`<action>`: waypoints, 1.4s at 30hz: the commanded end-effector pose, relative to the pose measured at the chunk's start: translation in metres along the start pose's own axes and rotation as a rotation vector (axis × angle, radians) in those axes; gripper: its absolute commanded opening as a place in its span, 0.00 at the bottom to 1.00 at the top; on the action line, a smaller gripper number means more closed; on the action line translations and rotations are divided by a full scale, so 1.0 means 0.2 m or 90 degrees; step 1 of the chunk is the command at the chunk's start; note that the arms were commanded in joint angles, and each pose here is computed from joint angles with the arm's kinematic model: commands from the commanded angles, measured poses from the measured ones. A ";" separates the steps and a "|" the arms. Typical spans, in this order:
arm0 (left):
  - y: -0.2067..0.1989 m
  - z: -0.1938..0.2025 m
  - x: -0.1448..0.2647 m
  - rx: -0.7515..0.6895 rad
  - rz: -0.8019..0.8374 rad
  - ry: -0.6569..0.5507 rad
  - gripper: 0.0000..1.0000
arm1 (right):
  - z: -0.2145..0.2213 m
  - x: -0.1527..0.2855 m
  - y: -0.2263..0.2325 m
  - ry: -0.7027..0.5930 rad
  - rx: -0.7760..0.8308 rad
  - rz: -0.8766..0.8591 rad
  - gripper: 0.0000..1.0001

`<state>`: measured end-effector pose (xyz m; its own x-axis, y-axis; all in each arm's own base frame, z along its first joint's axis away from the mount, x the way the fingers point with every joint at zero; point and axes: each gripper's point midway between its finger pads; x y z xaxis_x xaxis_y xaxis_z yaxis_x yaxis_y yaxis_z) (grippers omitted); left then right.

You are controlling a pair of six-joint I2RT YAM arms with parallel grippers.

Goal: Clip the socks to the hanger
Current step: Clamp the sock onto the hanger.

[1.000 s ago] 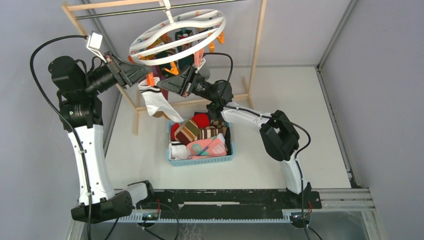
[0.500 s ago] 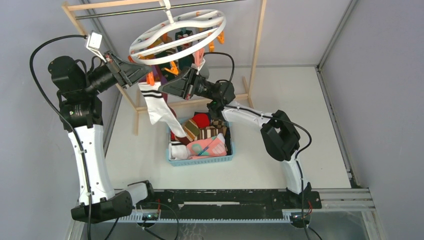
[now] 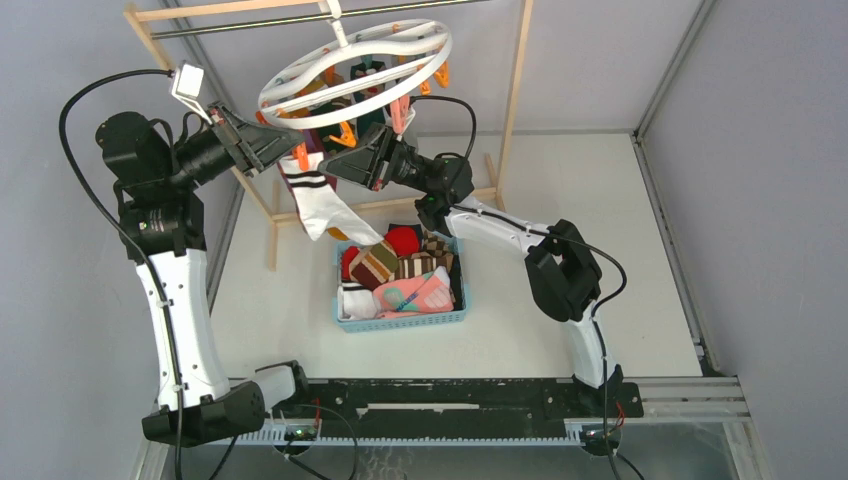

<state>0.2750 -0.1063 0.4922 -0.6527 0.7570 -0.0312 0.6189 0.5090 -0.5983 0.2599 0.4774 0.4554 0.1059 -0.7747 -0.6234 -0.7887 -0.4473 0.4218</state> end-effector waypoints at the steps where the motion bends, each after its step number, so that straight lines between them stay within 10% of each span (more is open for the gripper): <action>1: -0.08 0.02 0.03 -0.017 0.030 0.008 0.04 | -0.16 -0.08 0.23 -0.031 0.054 -0.061 0.00; 14: -0.10 0.02 0.04 -0.018 0.030 0.005 0.17 | -0.15 -0.10 0.22 -0.024 0.058 -0.049 0.00; 34: -0.08 0.04 0.08 -0.024 0.006 -0.002 0.80 | -0.20 -0.07 0.19 -0.070 0.073 -0.009 0.00; 42: 0.12 0.18 0.16 0.001 -0.065 0.013 0.80 | -0.18 -0.05 0.18 -0.074 0.066 0.001 0.00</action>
<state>0.2536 -0.0949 0.4761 -0.6899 0.7239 -0.0016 0.5870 0.5581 -0.5865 0.2690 0.4718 0.4654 0.0139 -0.7688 -0.6394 -0.8169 -0.3774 0.4361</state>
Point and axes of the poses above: each gripper's point midway between its finger pads, its own x axis back along the fingers, its own y axis along the line the jaws close on, z = x × y, and after that the axes turned 8 degrees about x, right-handed
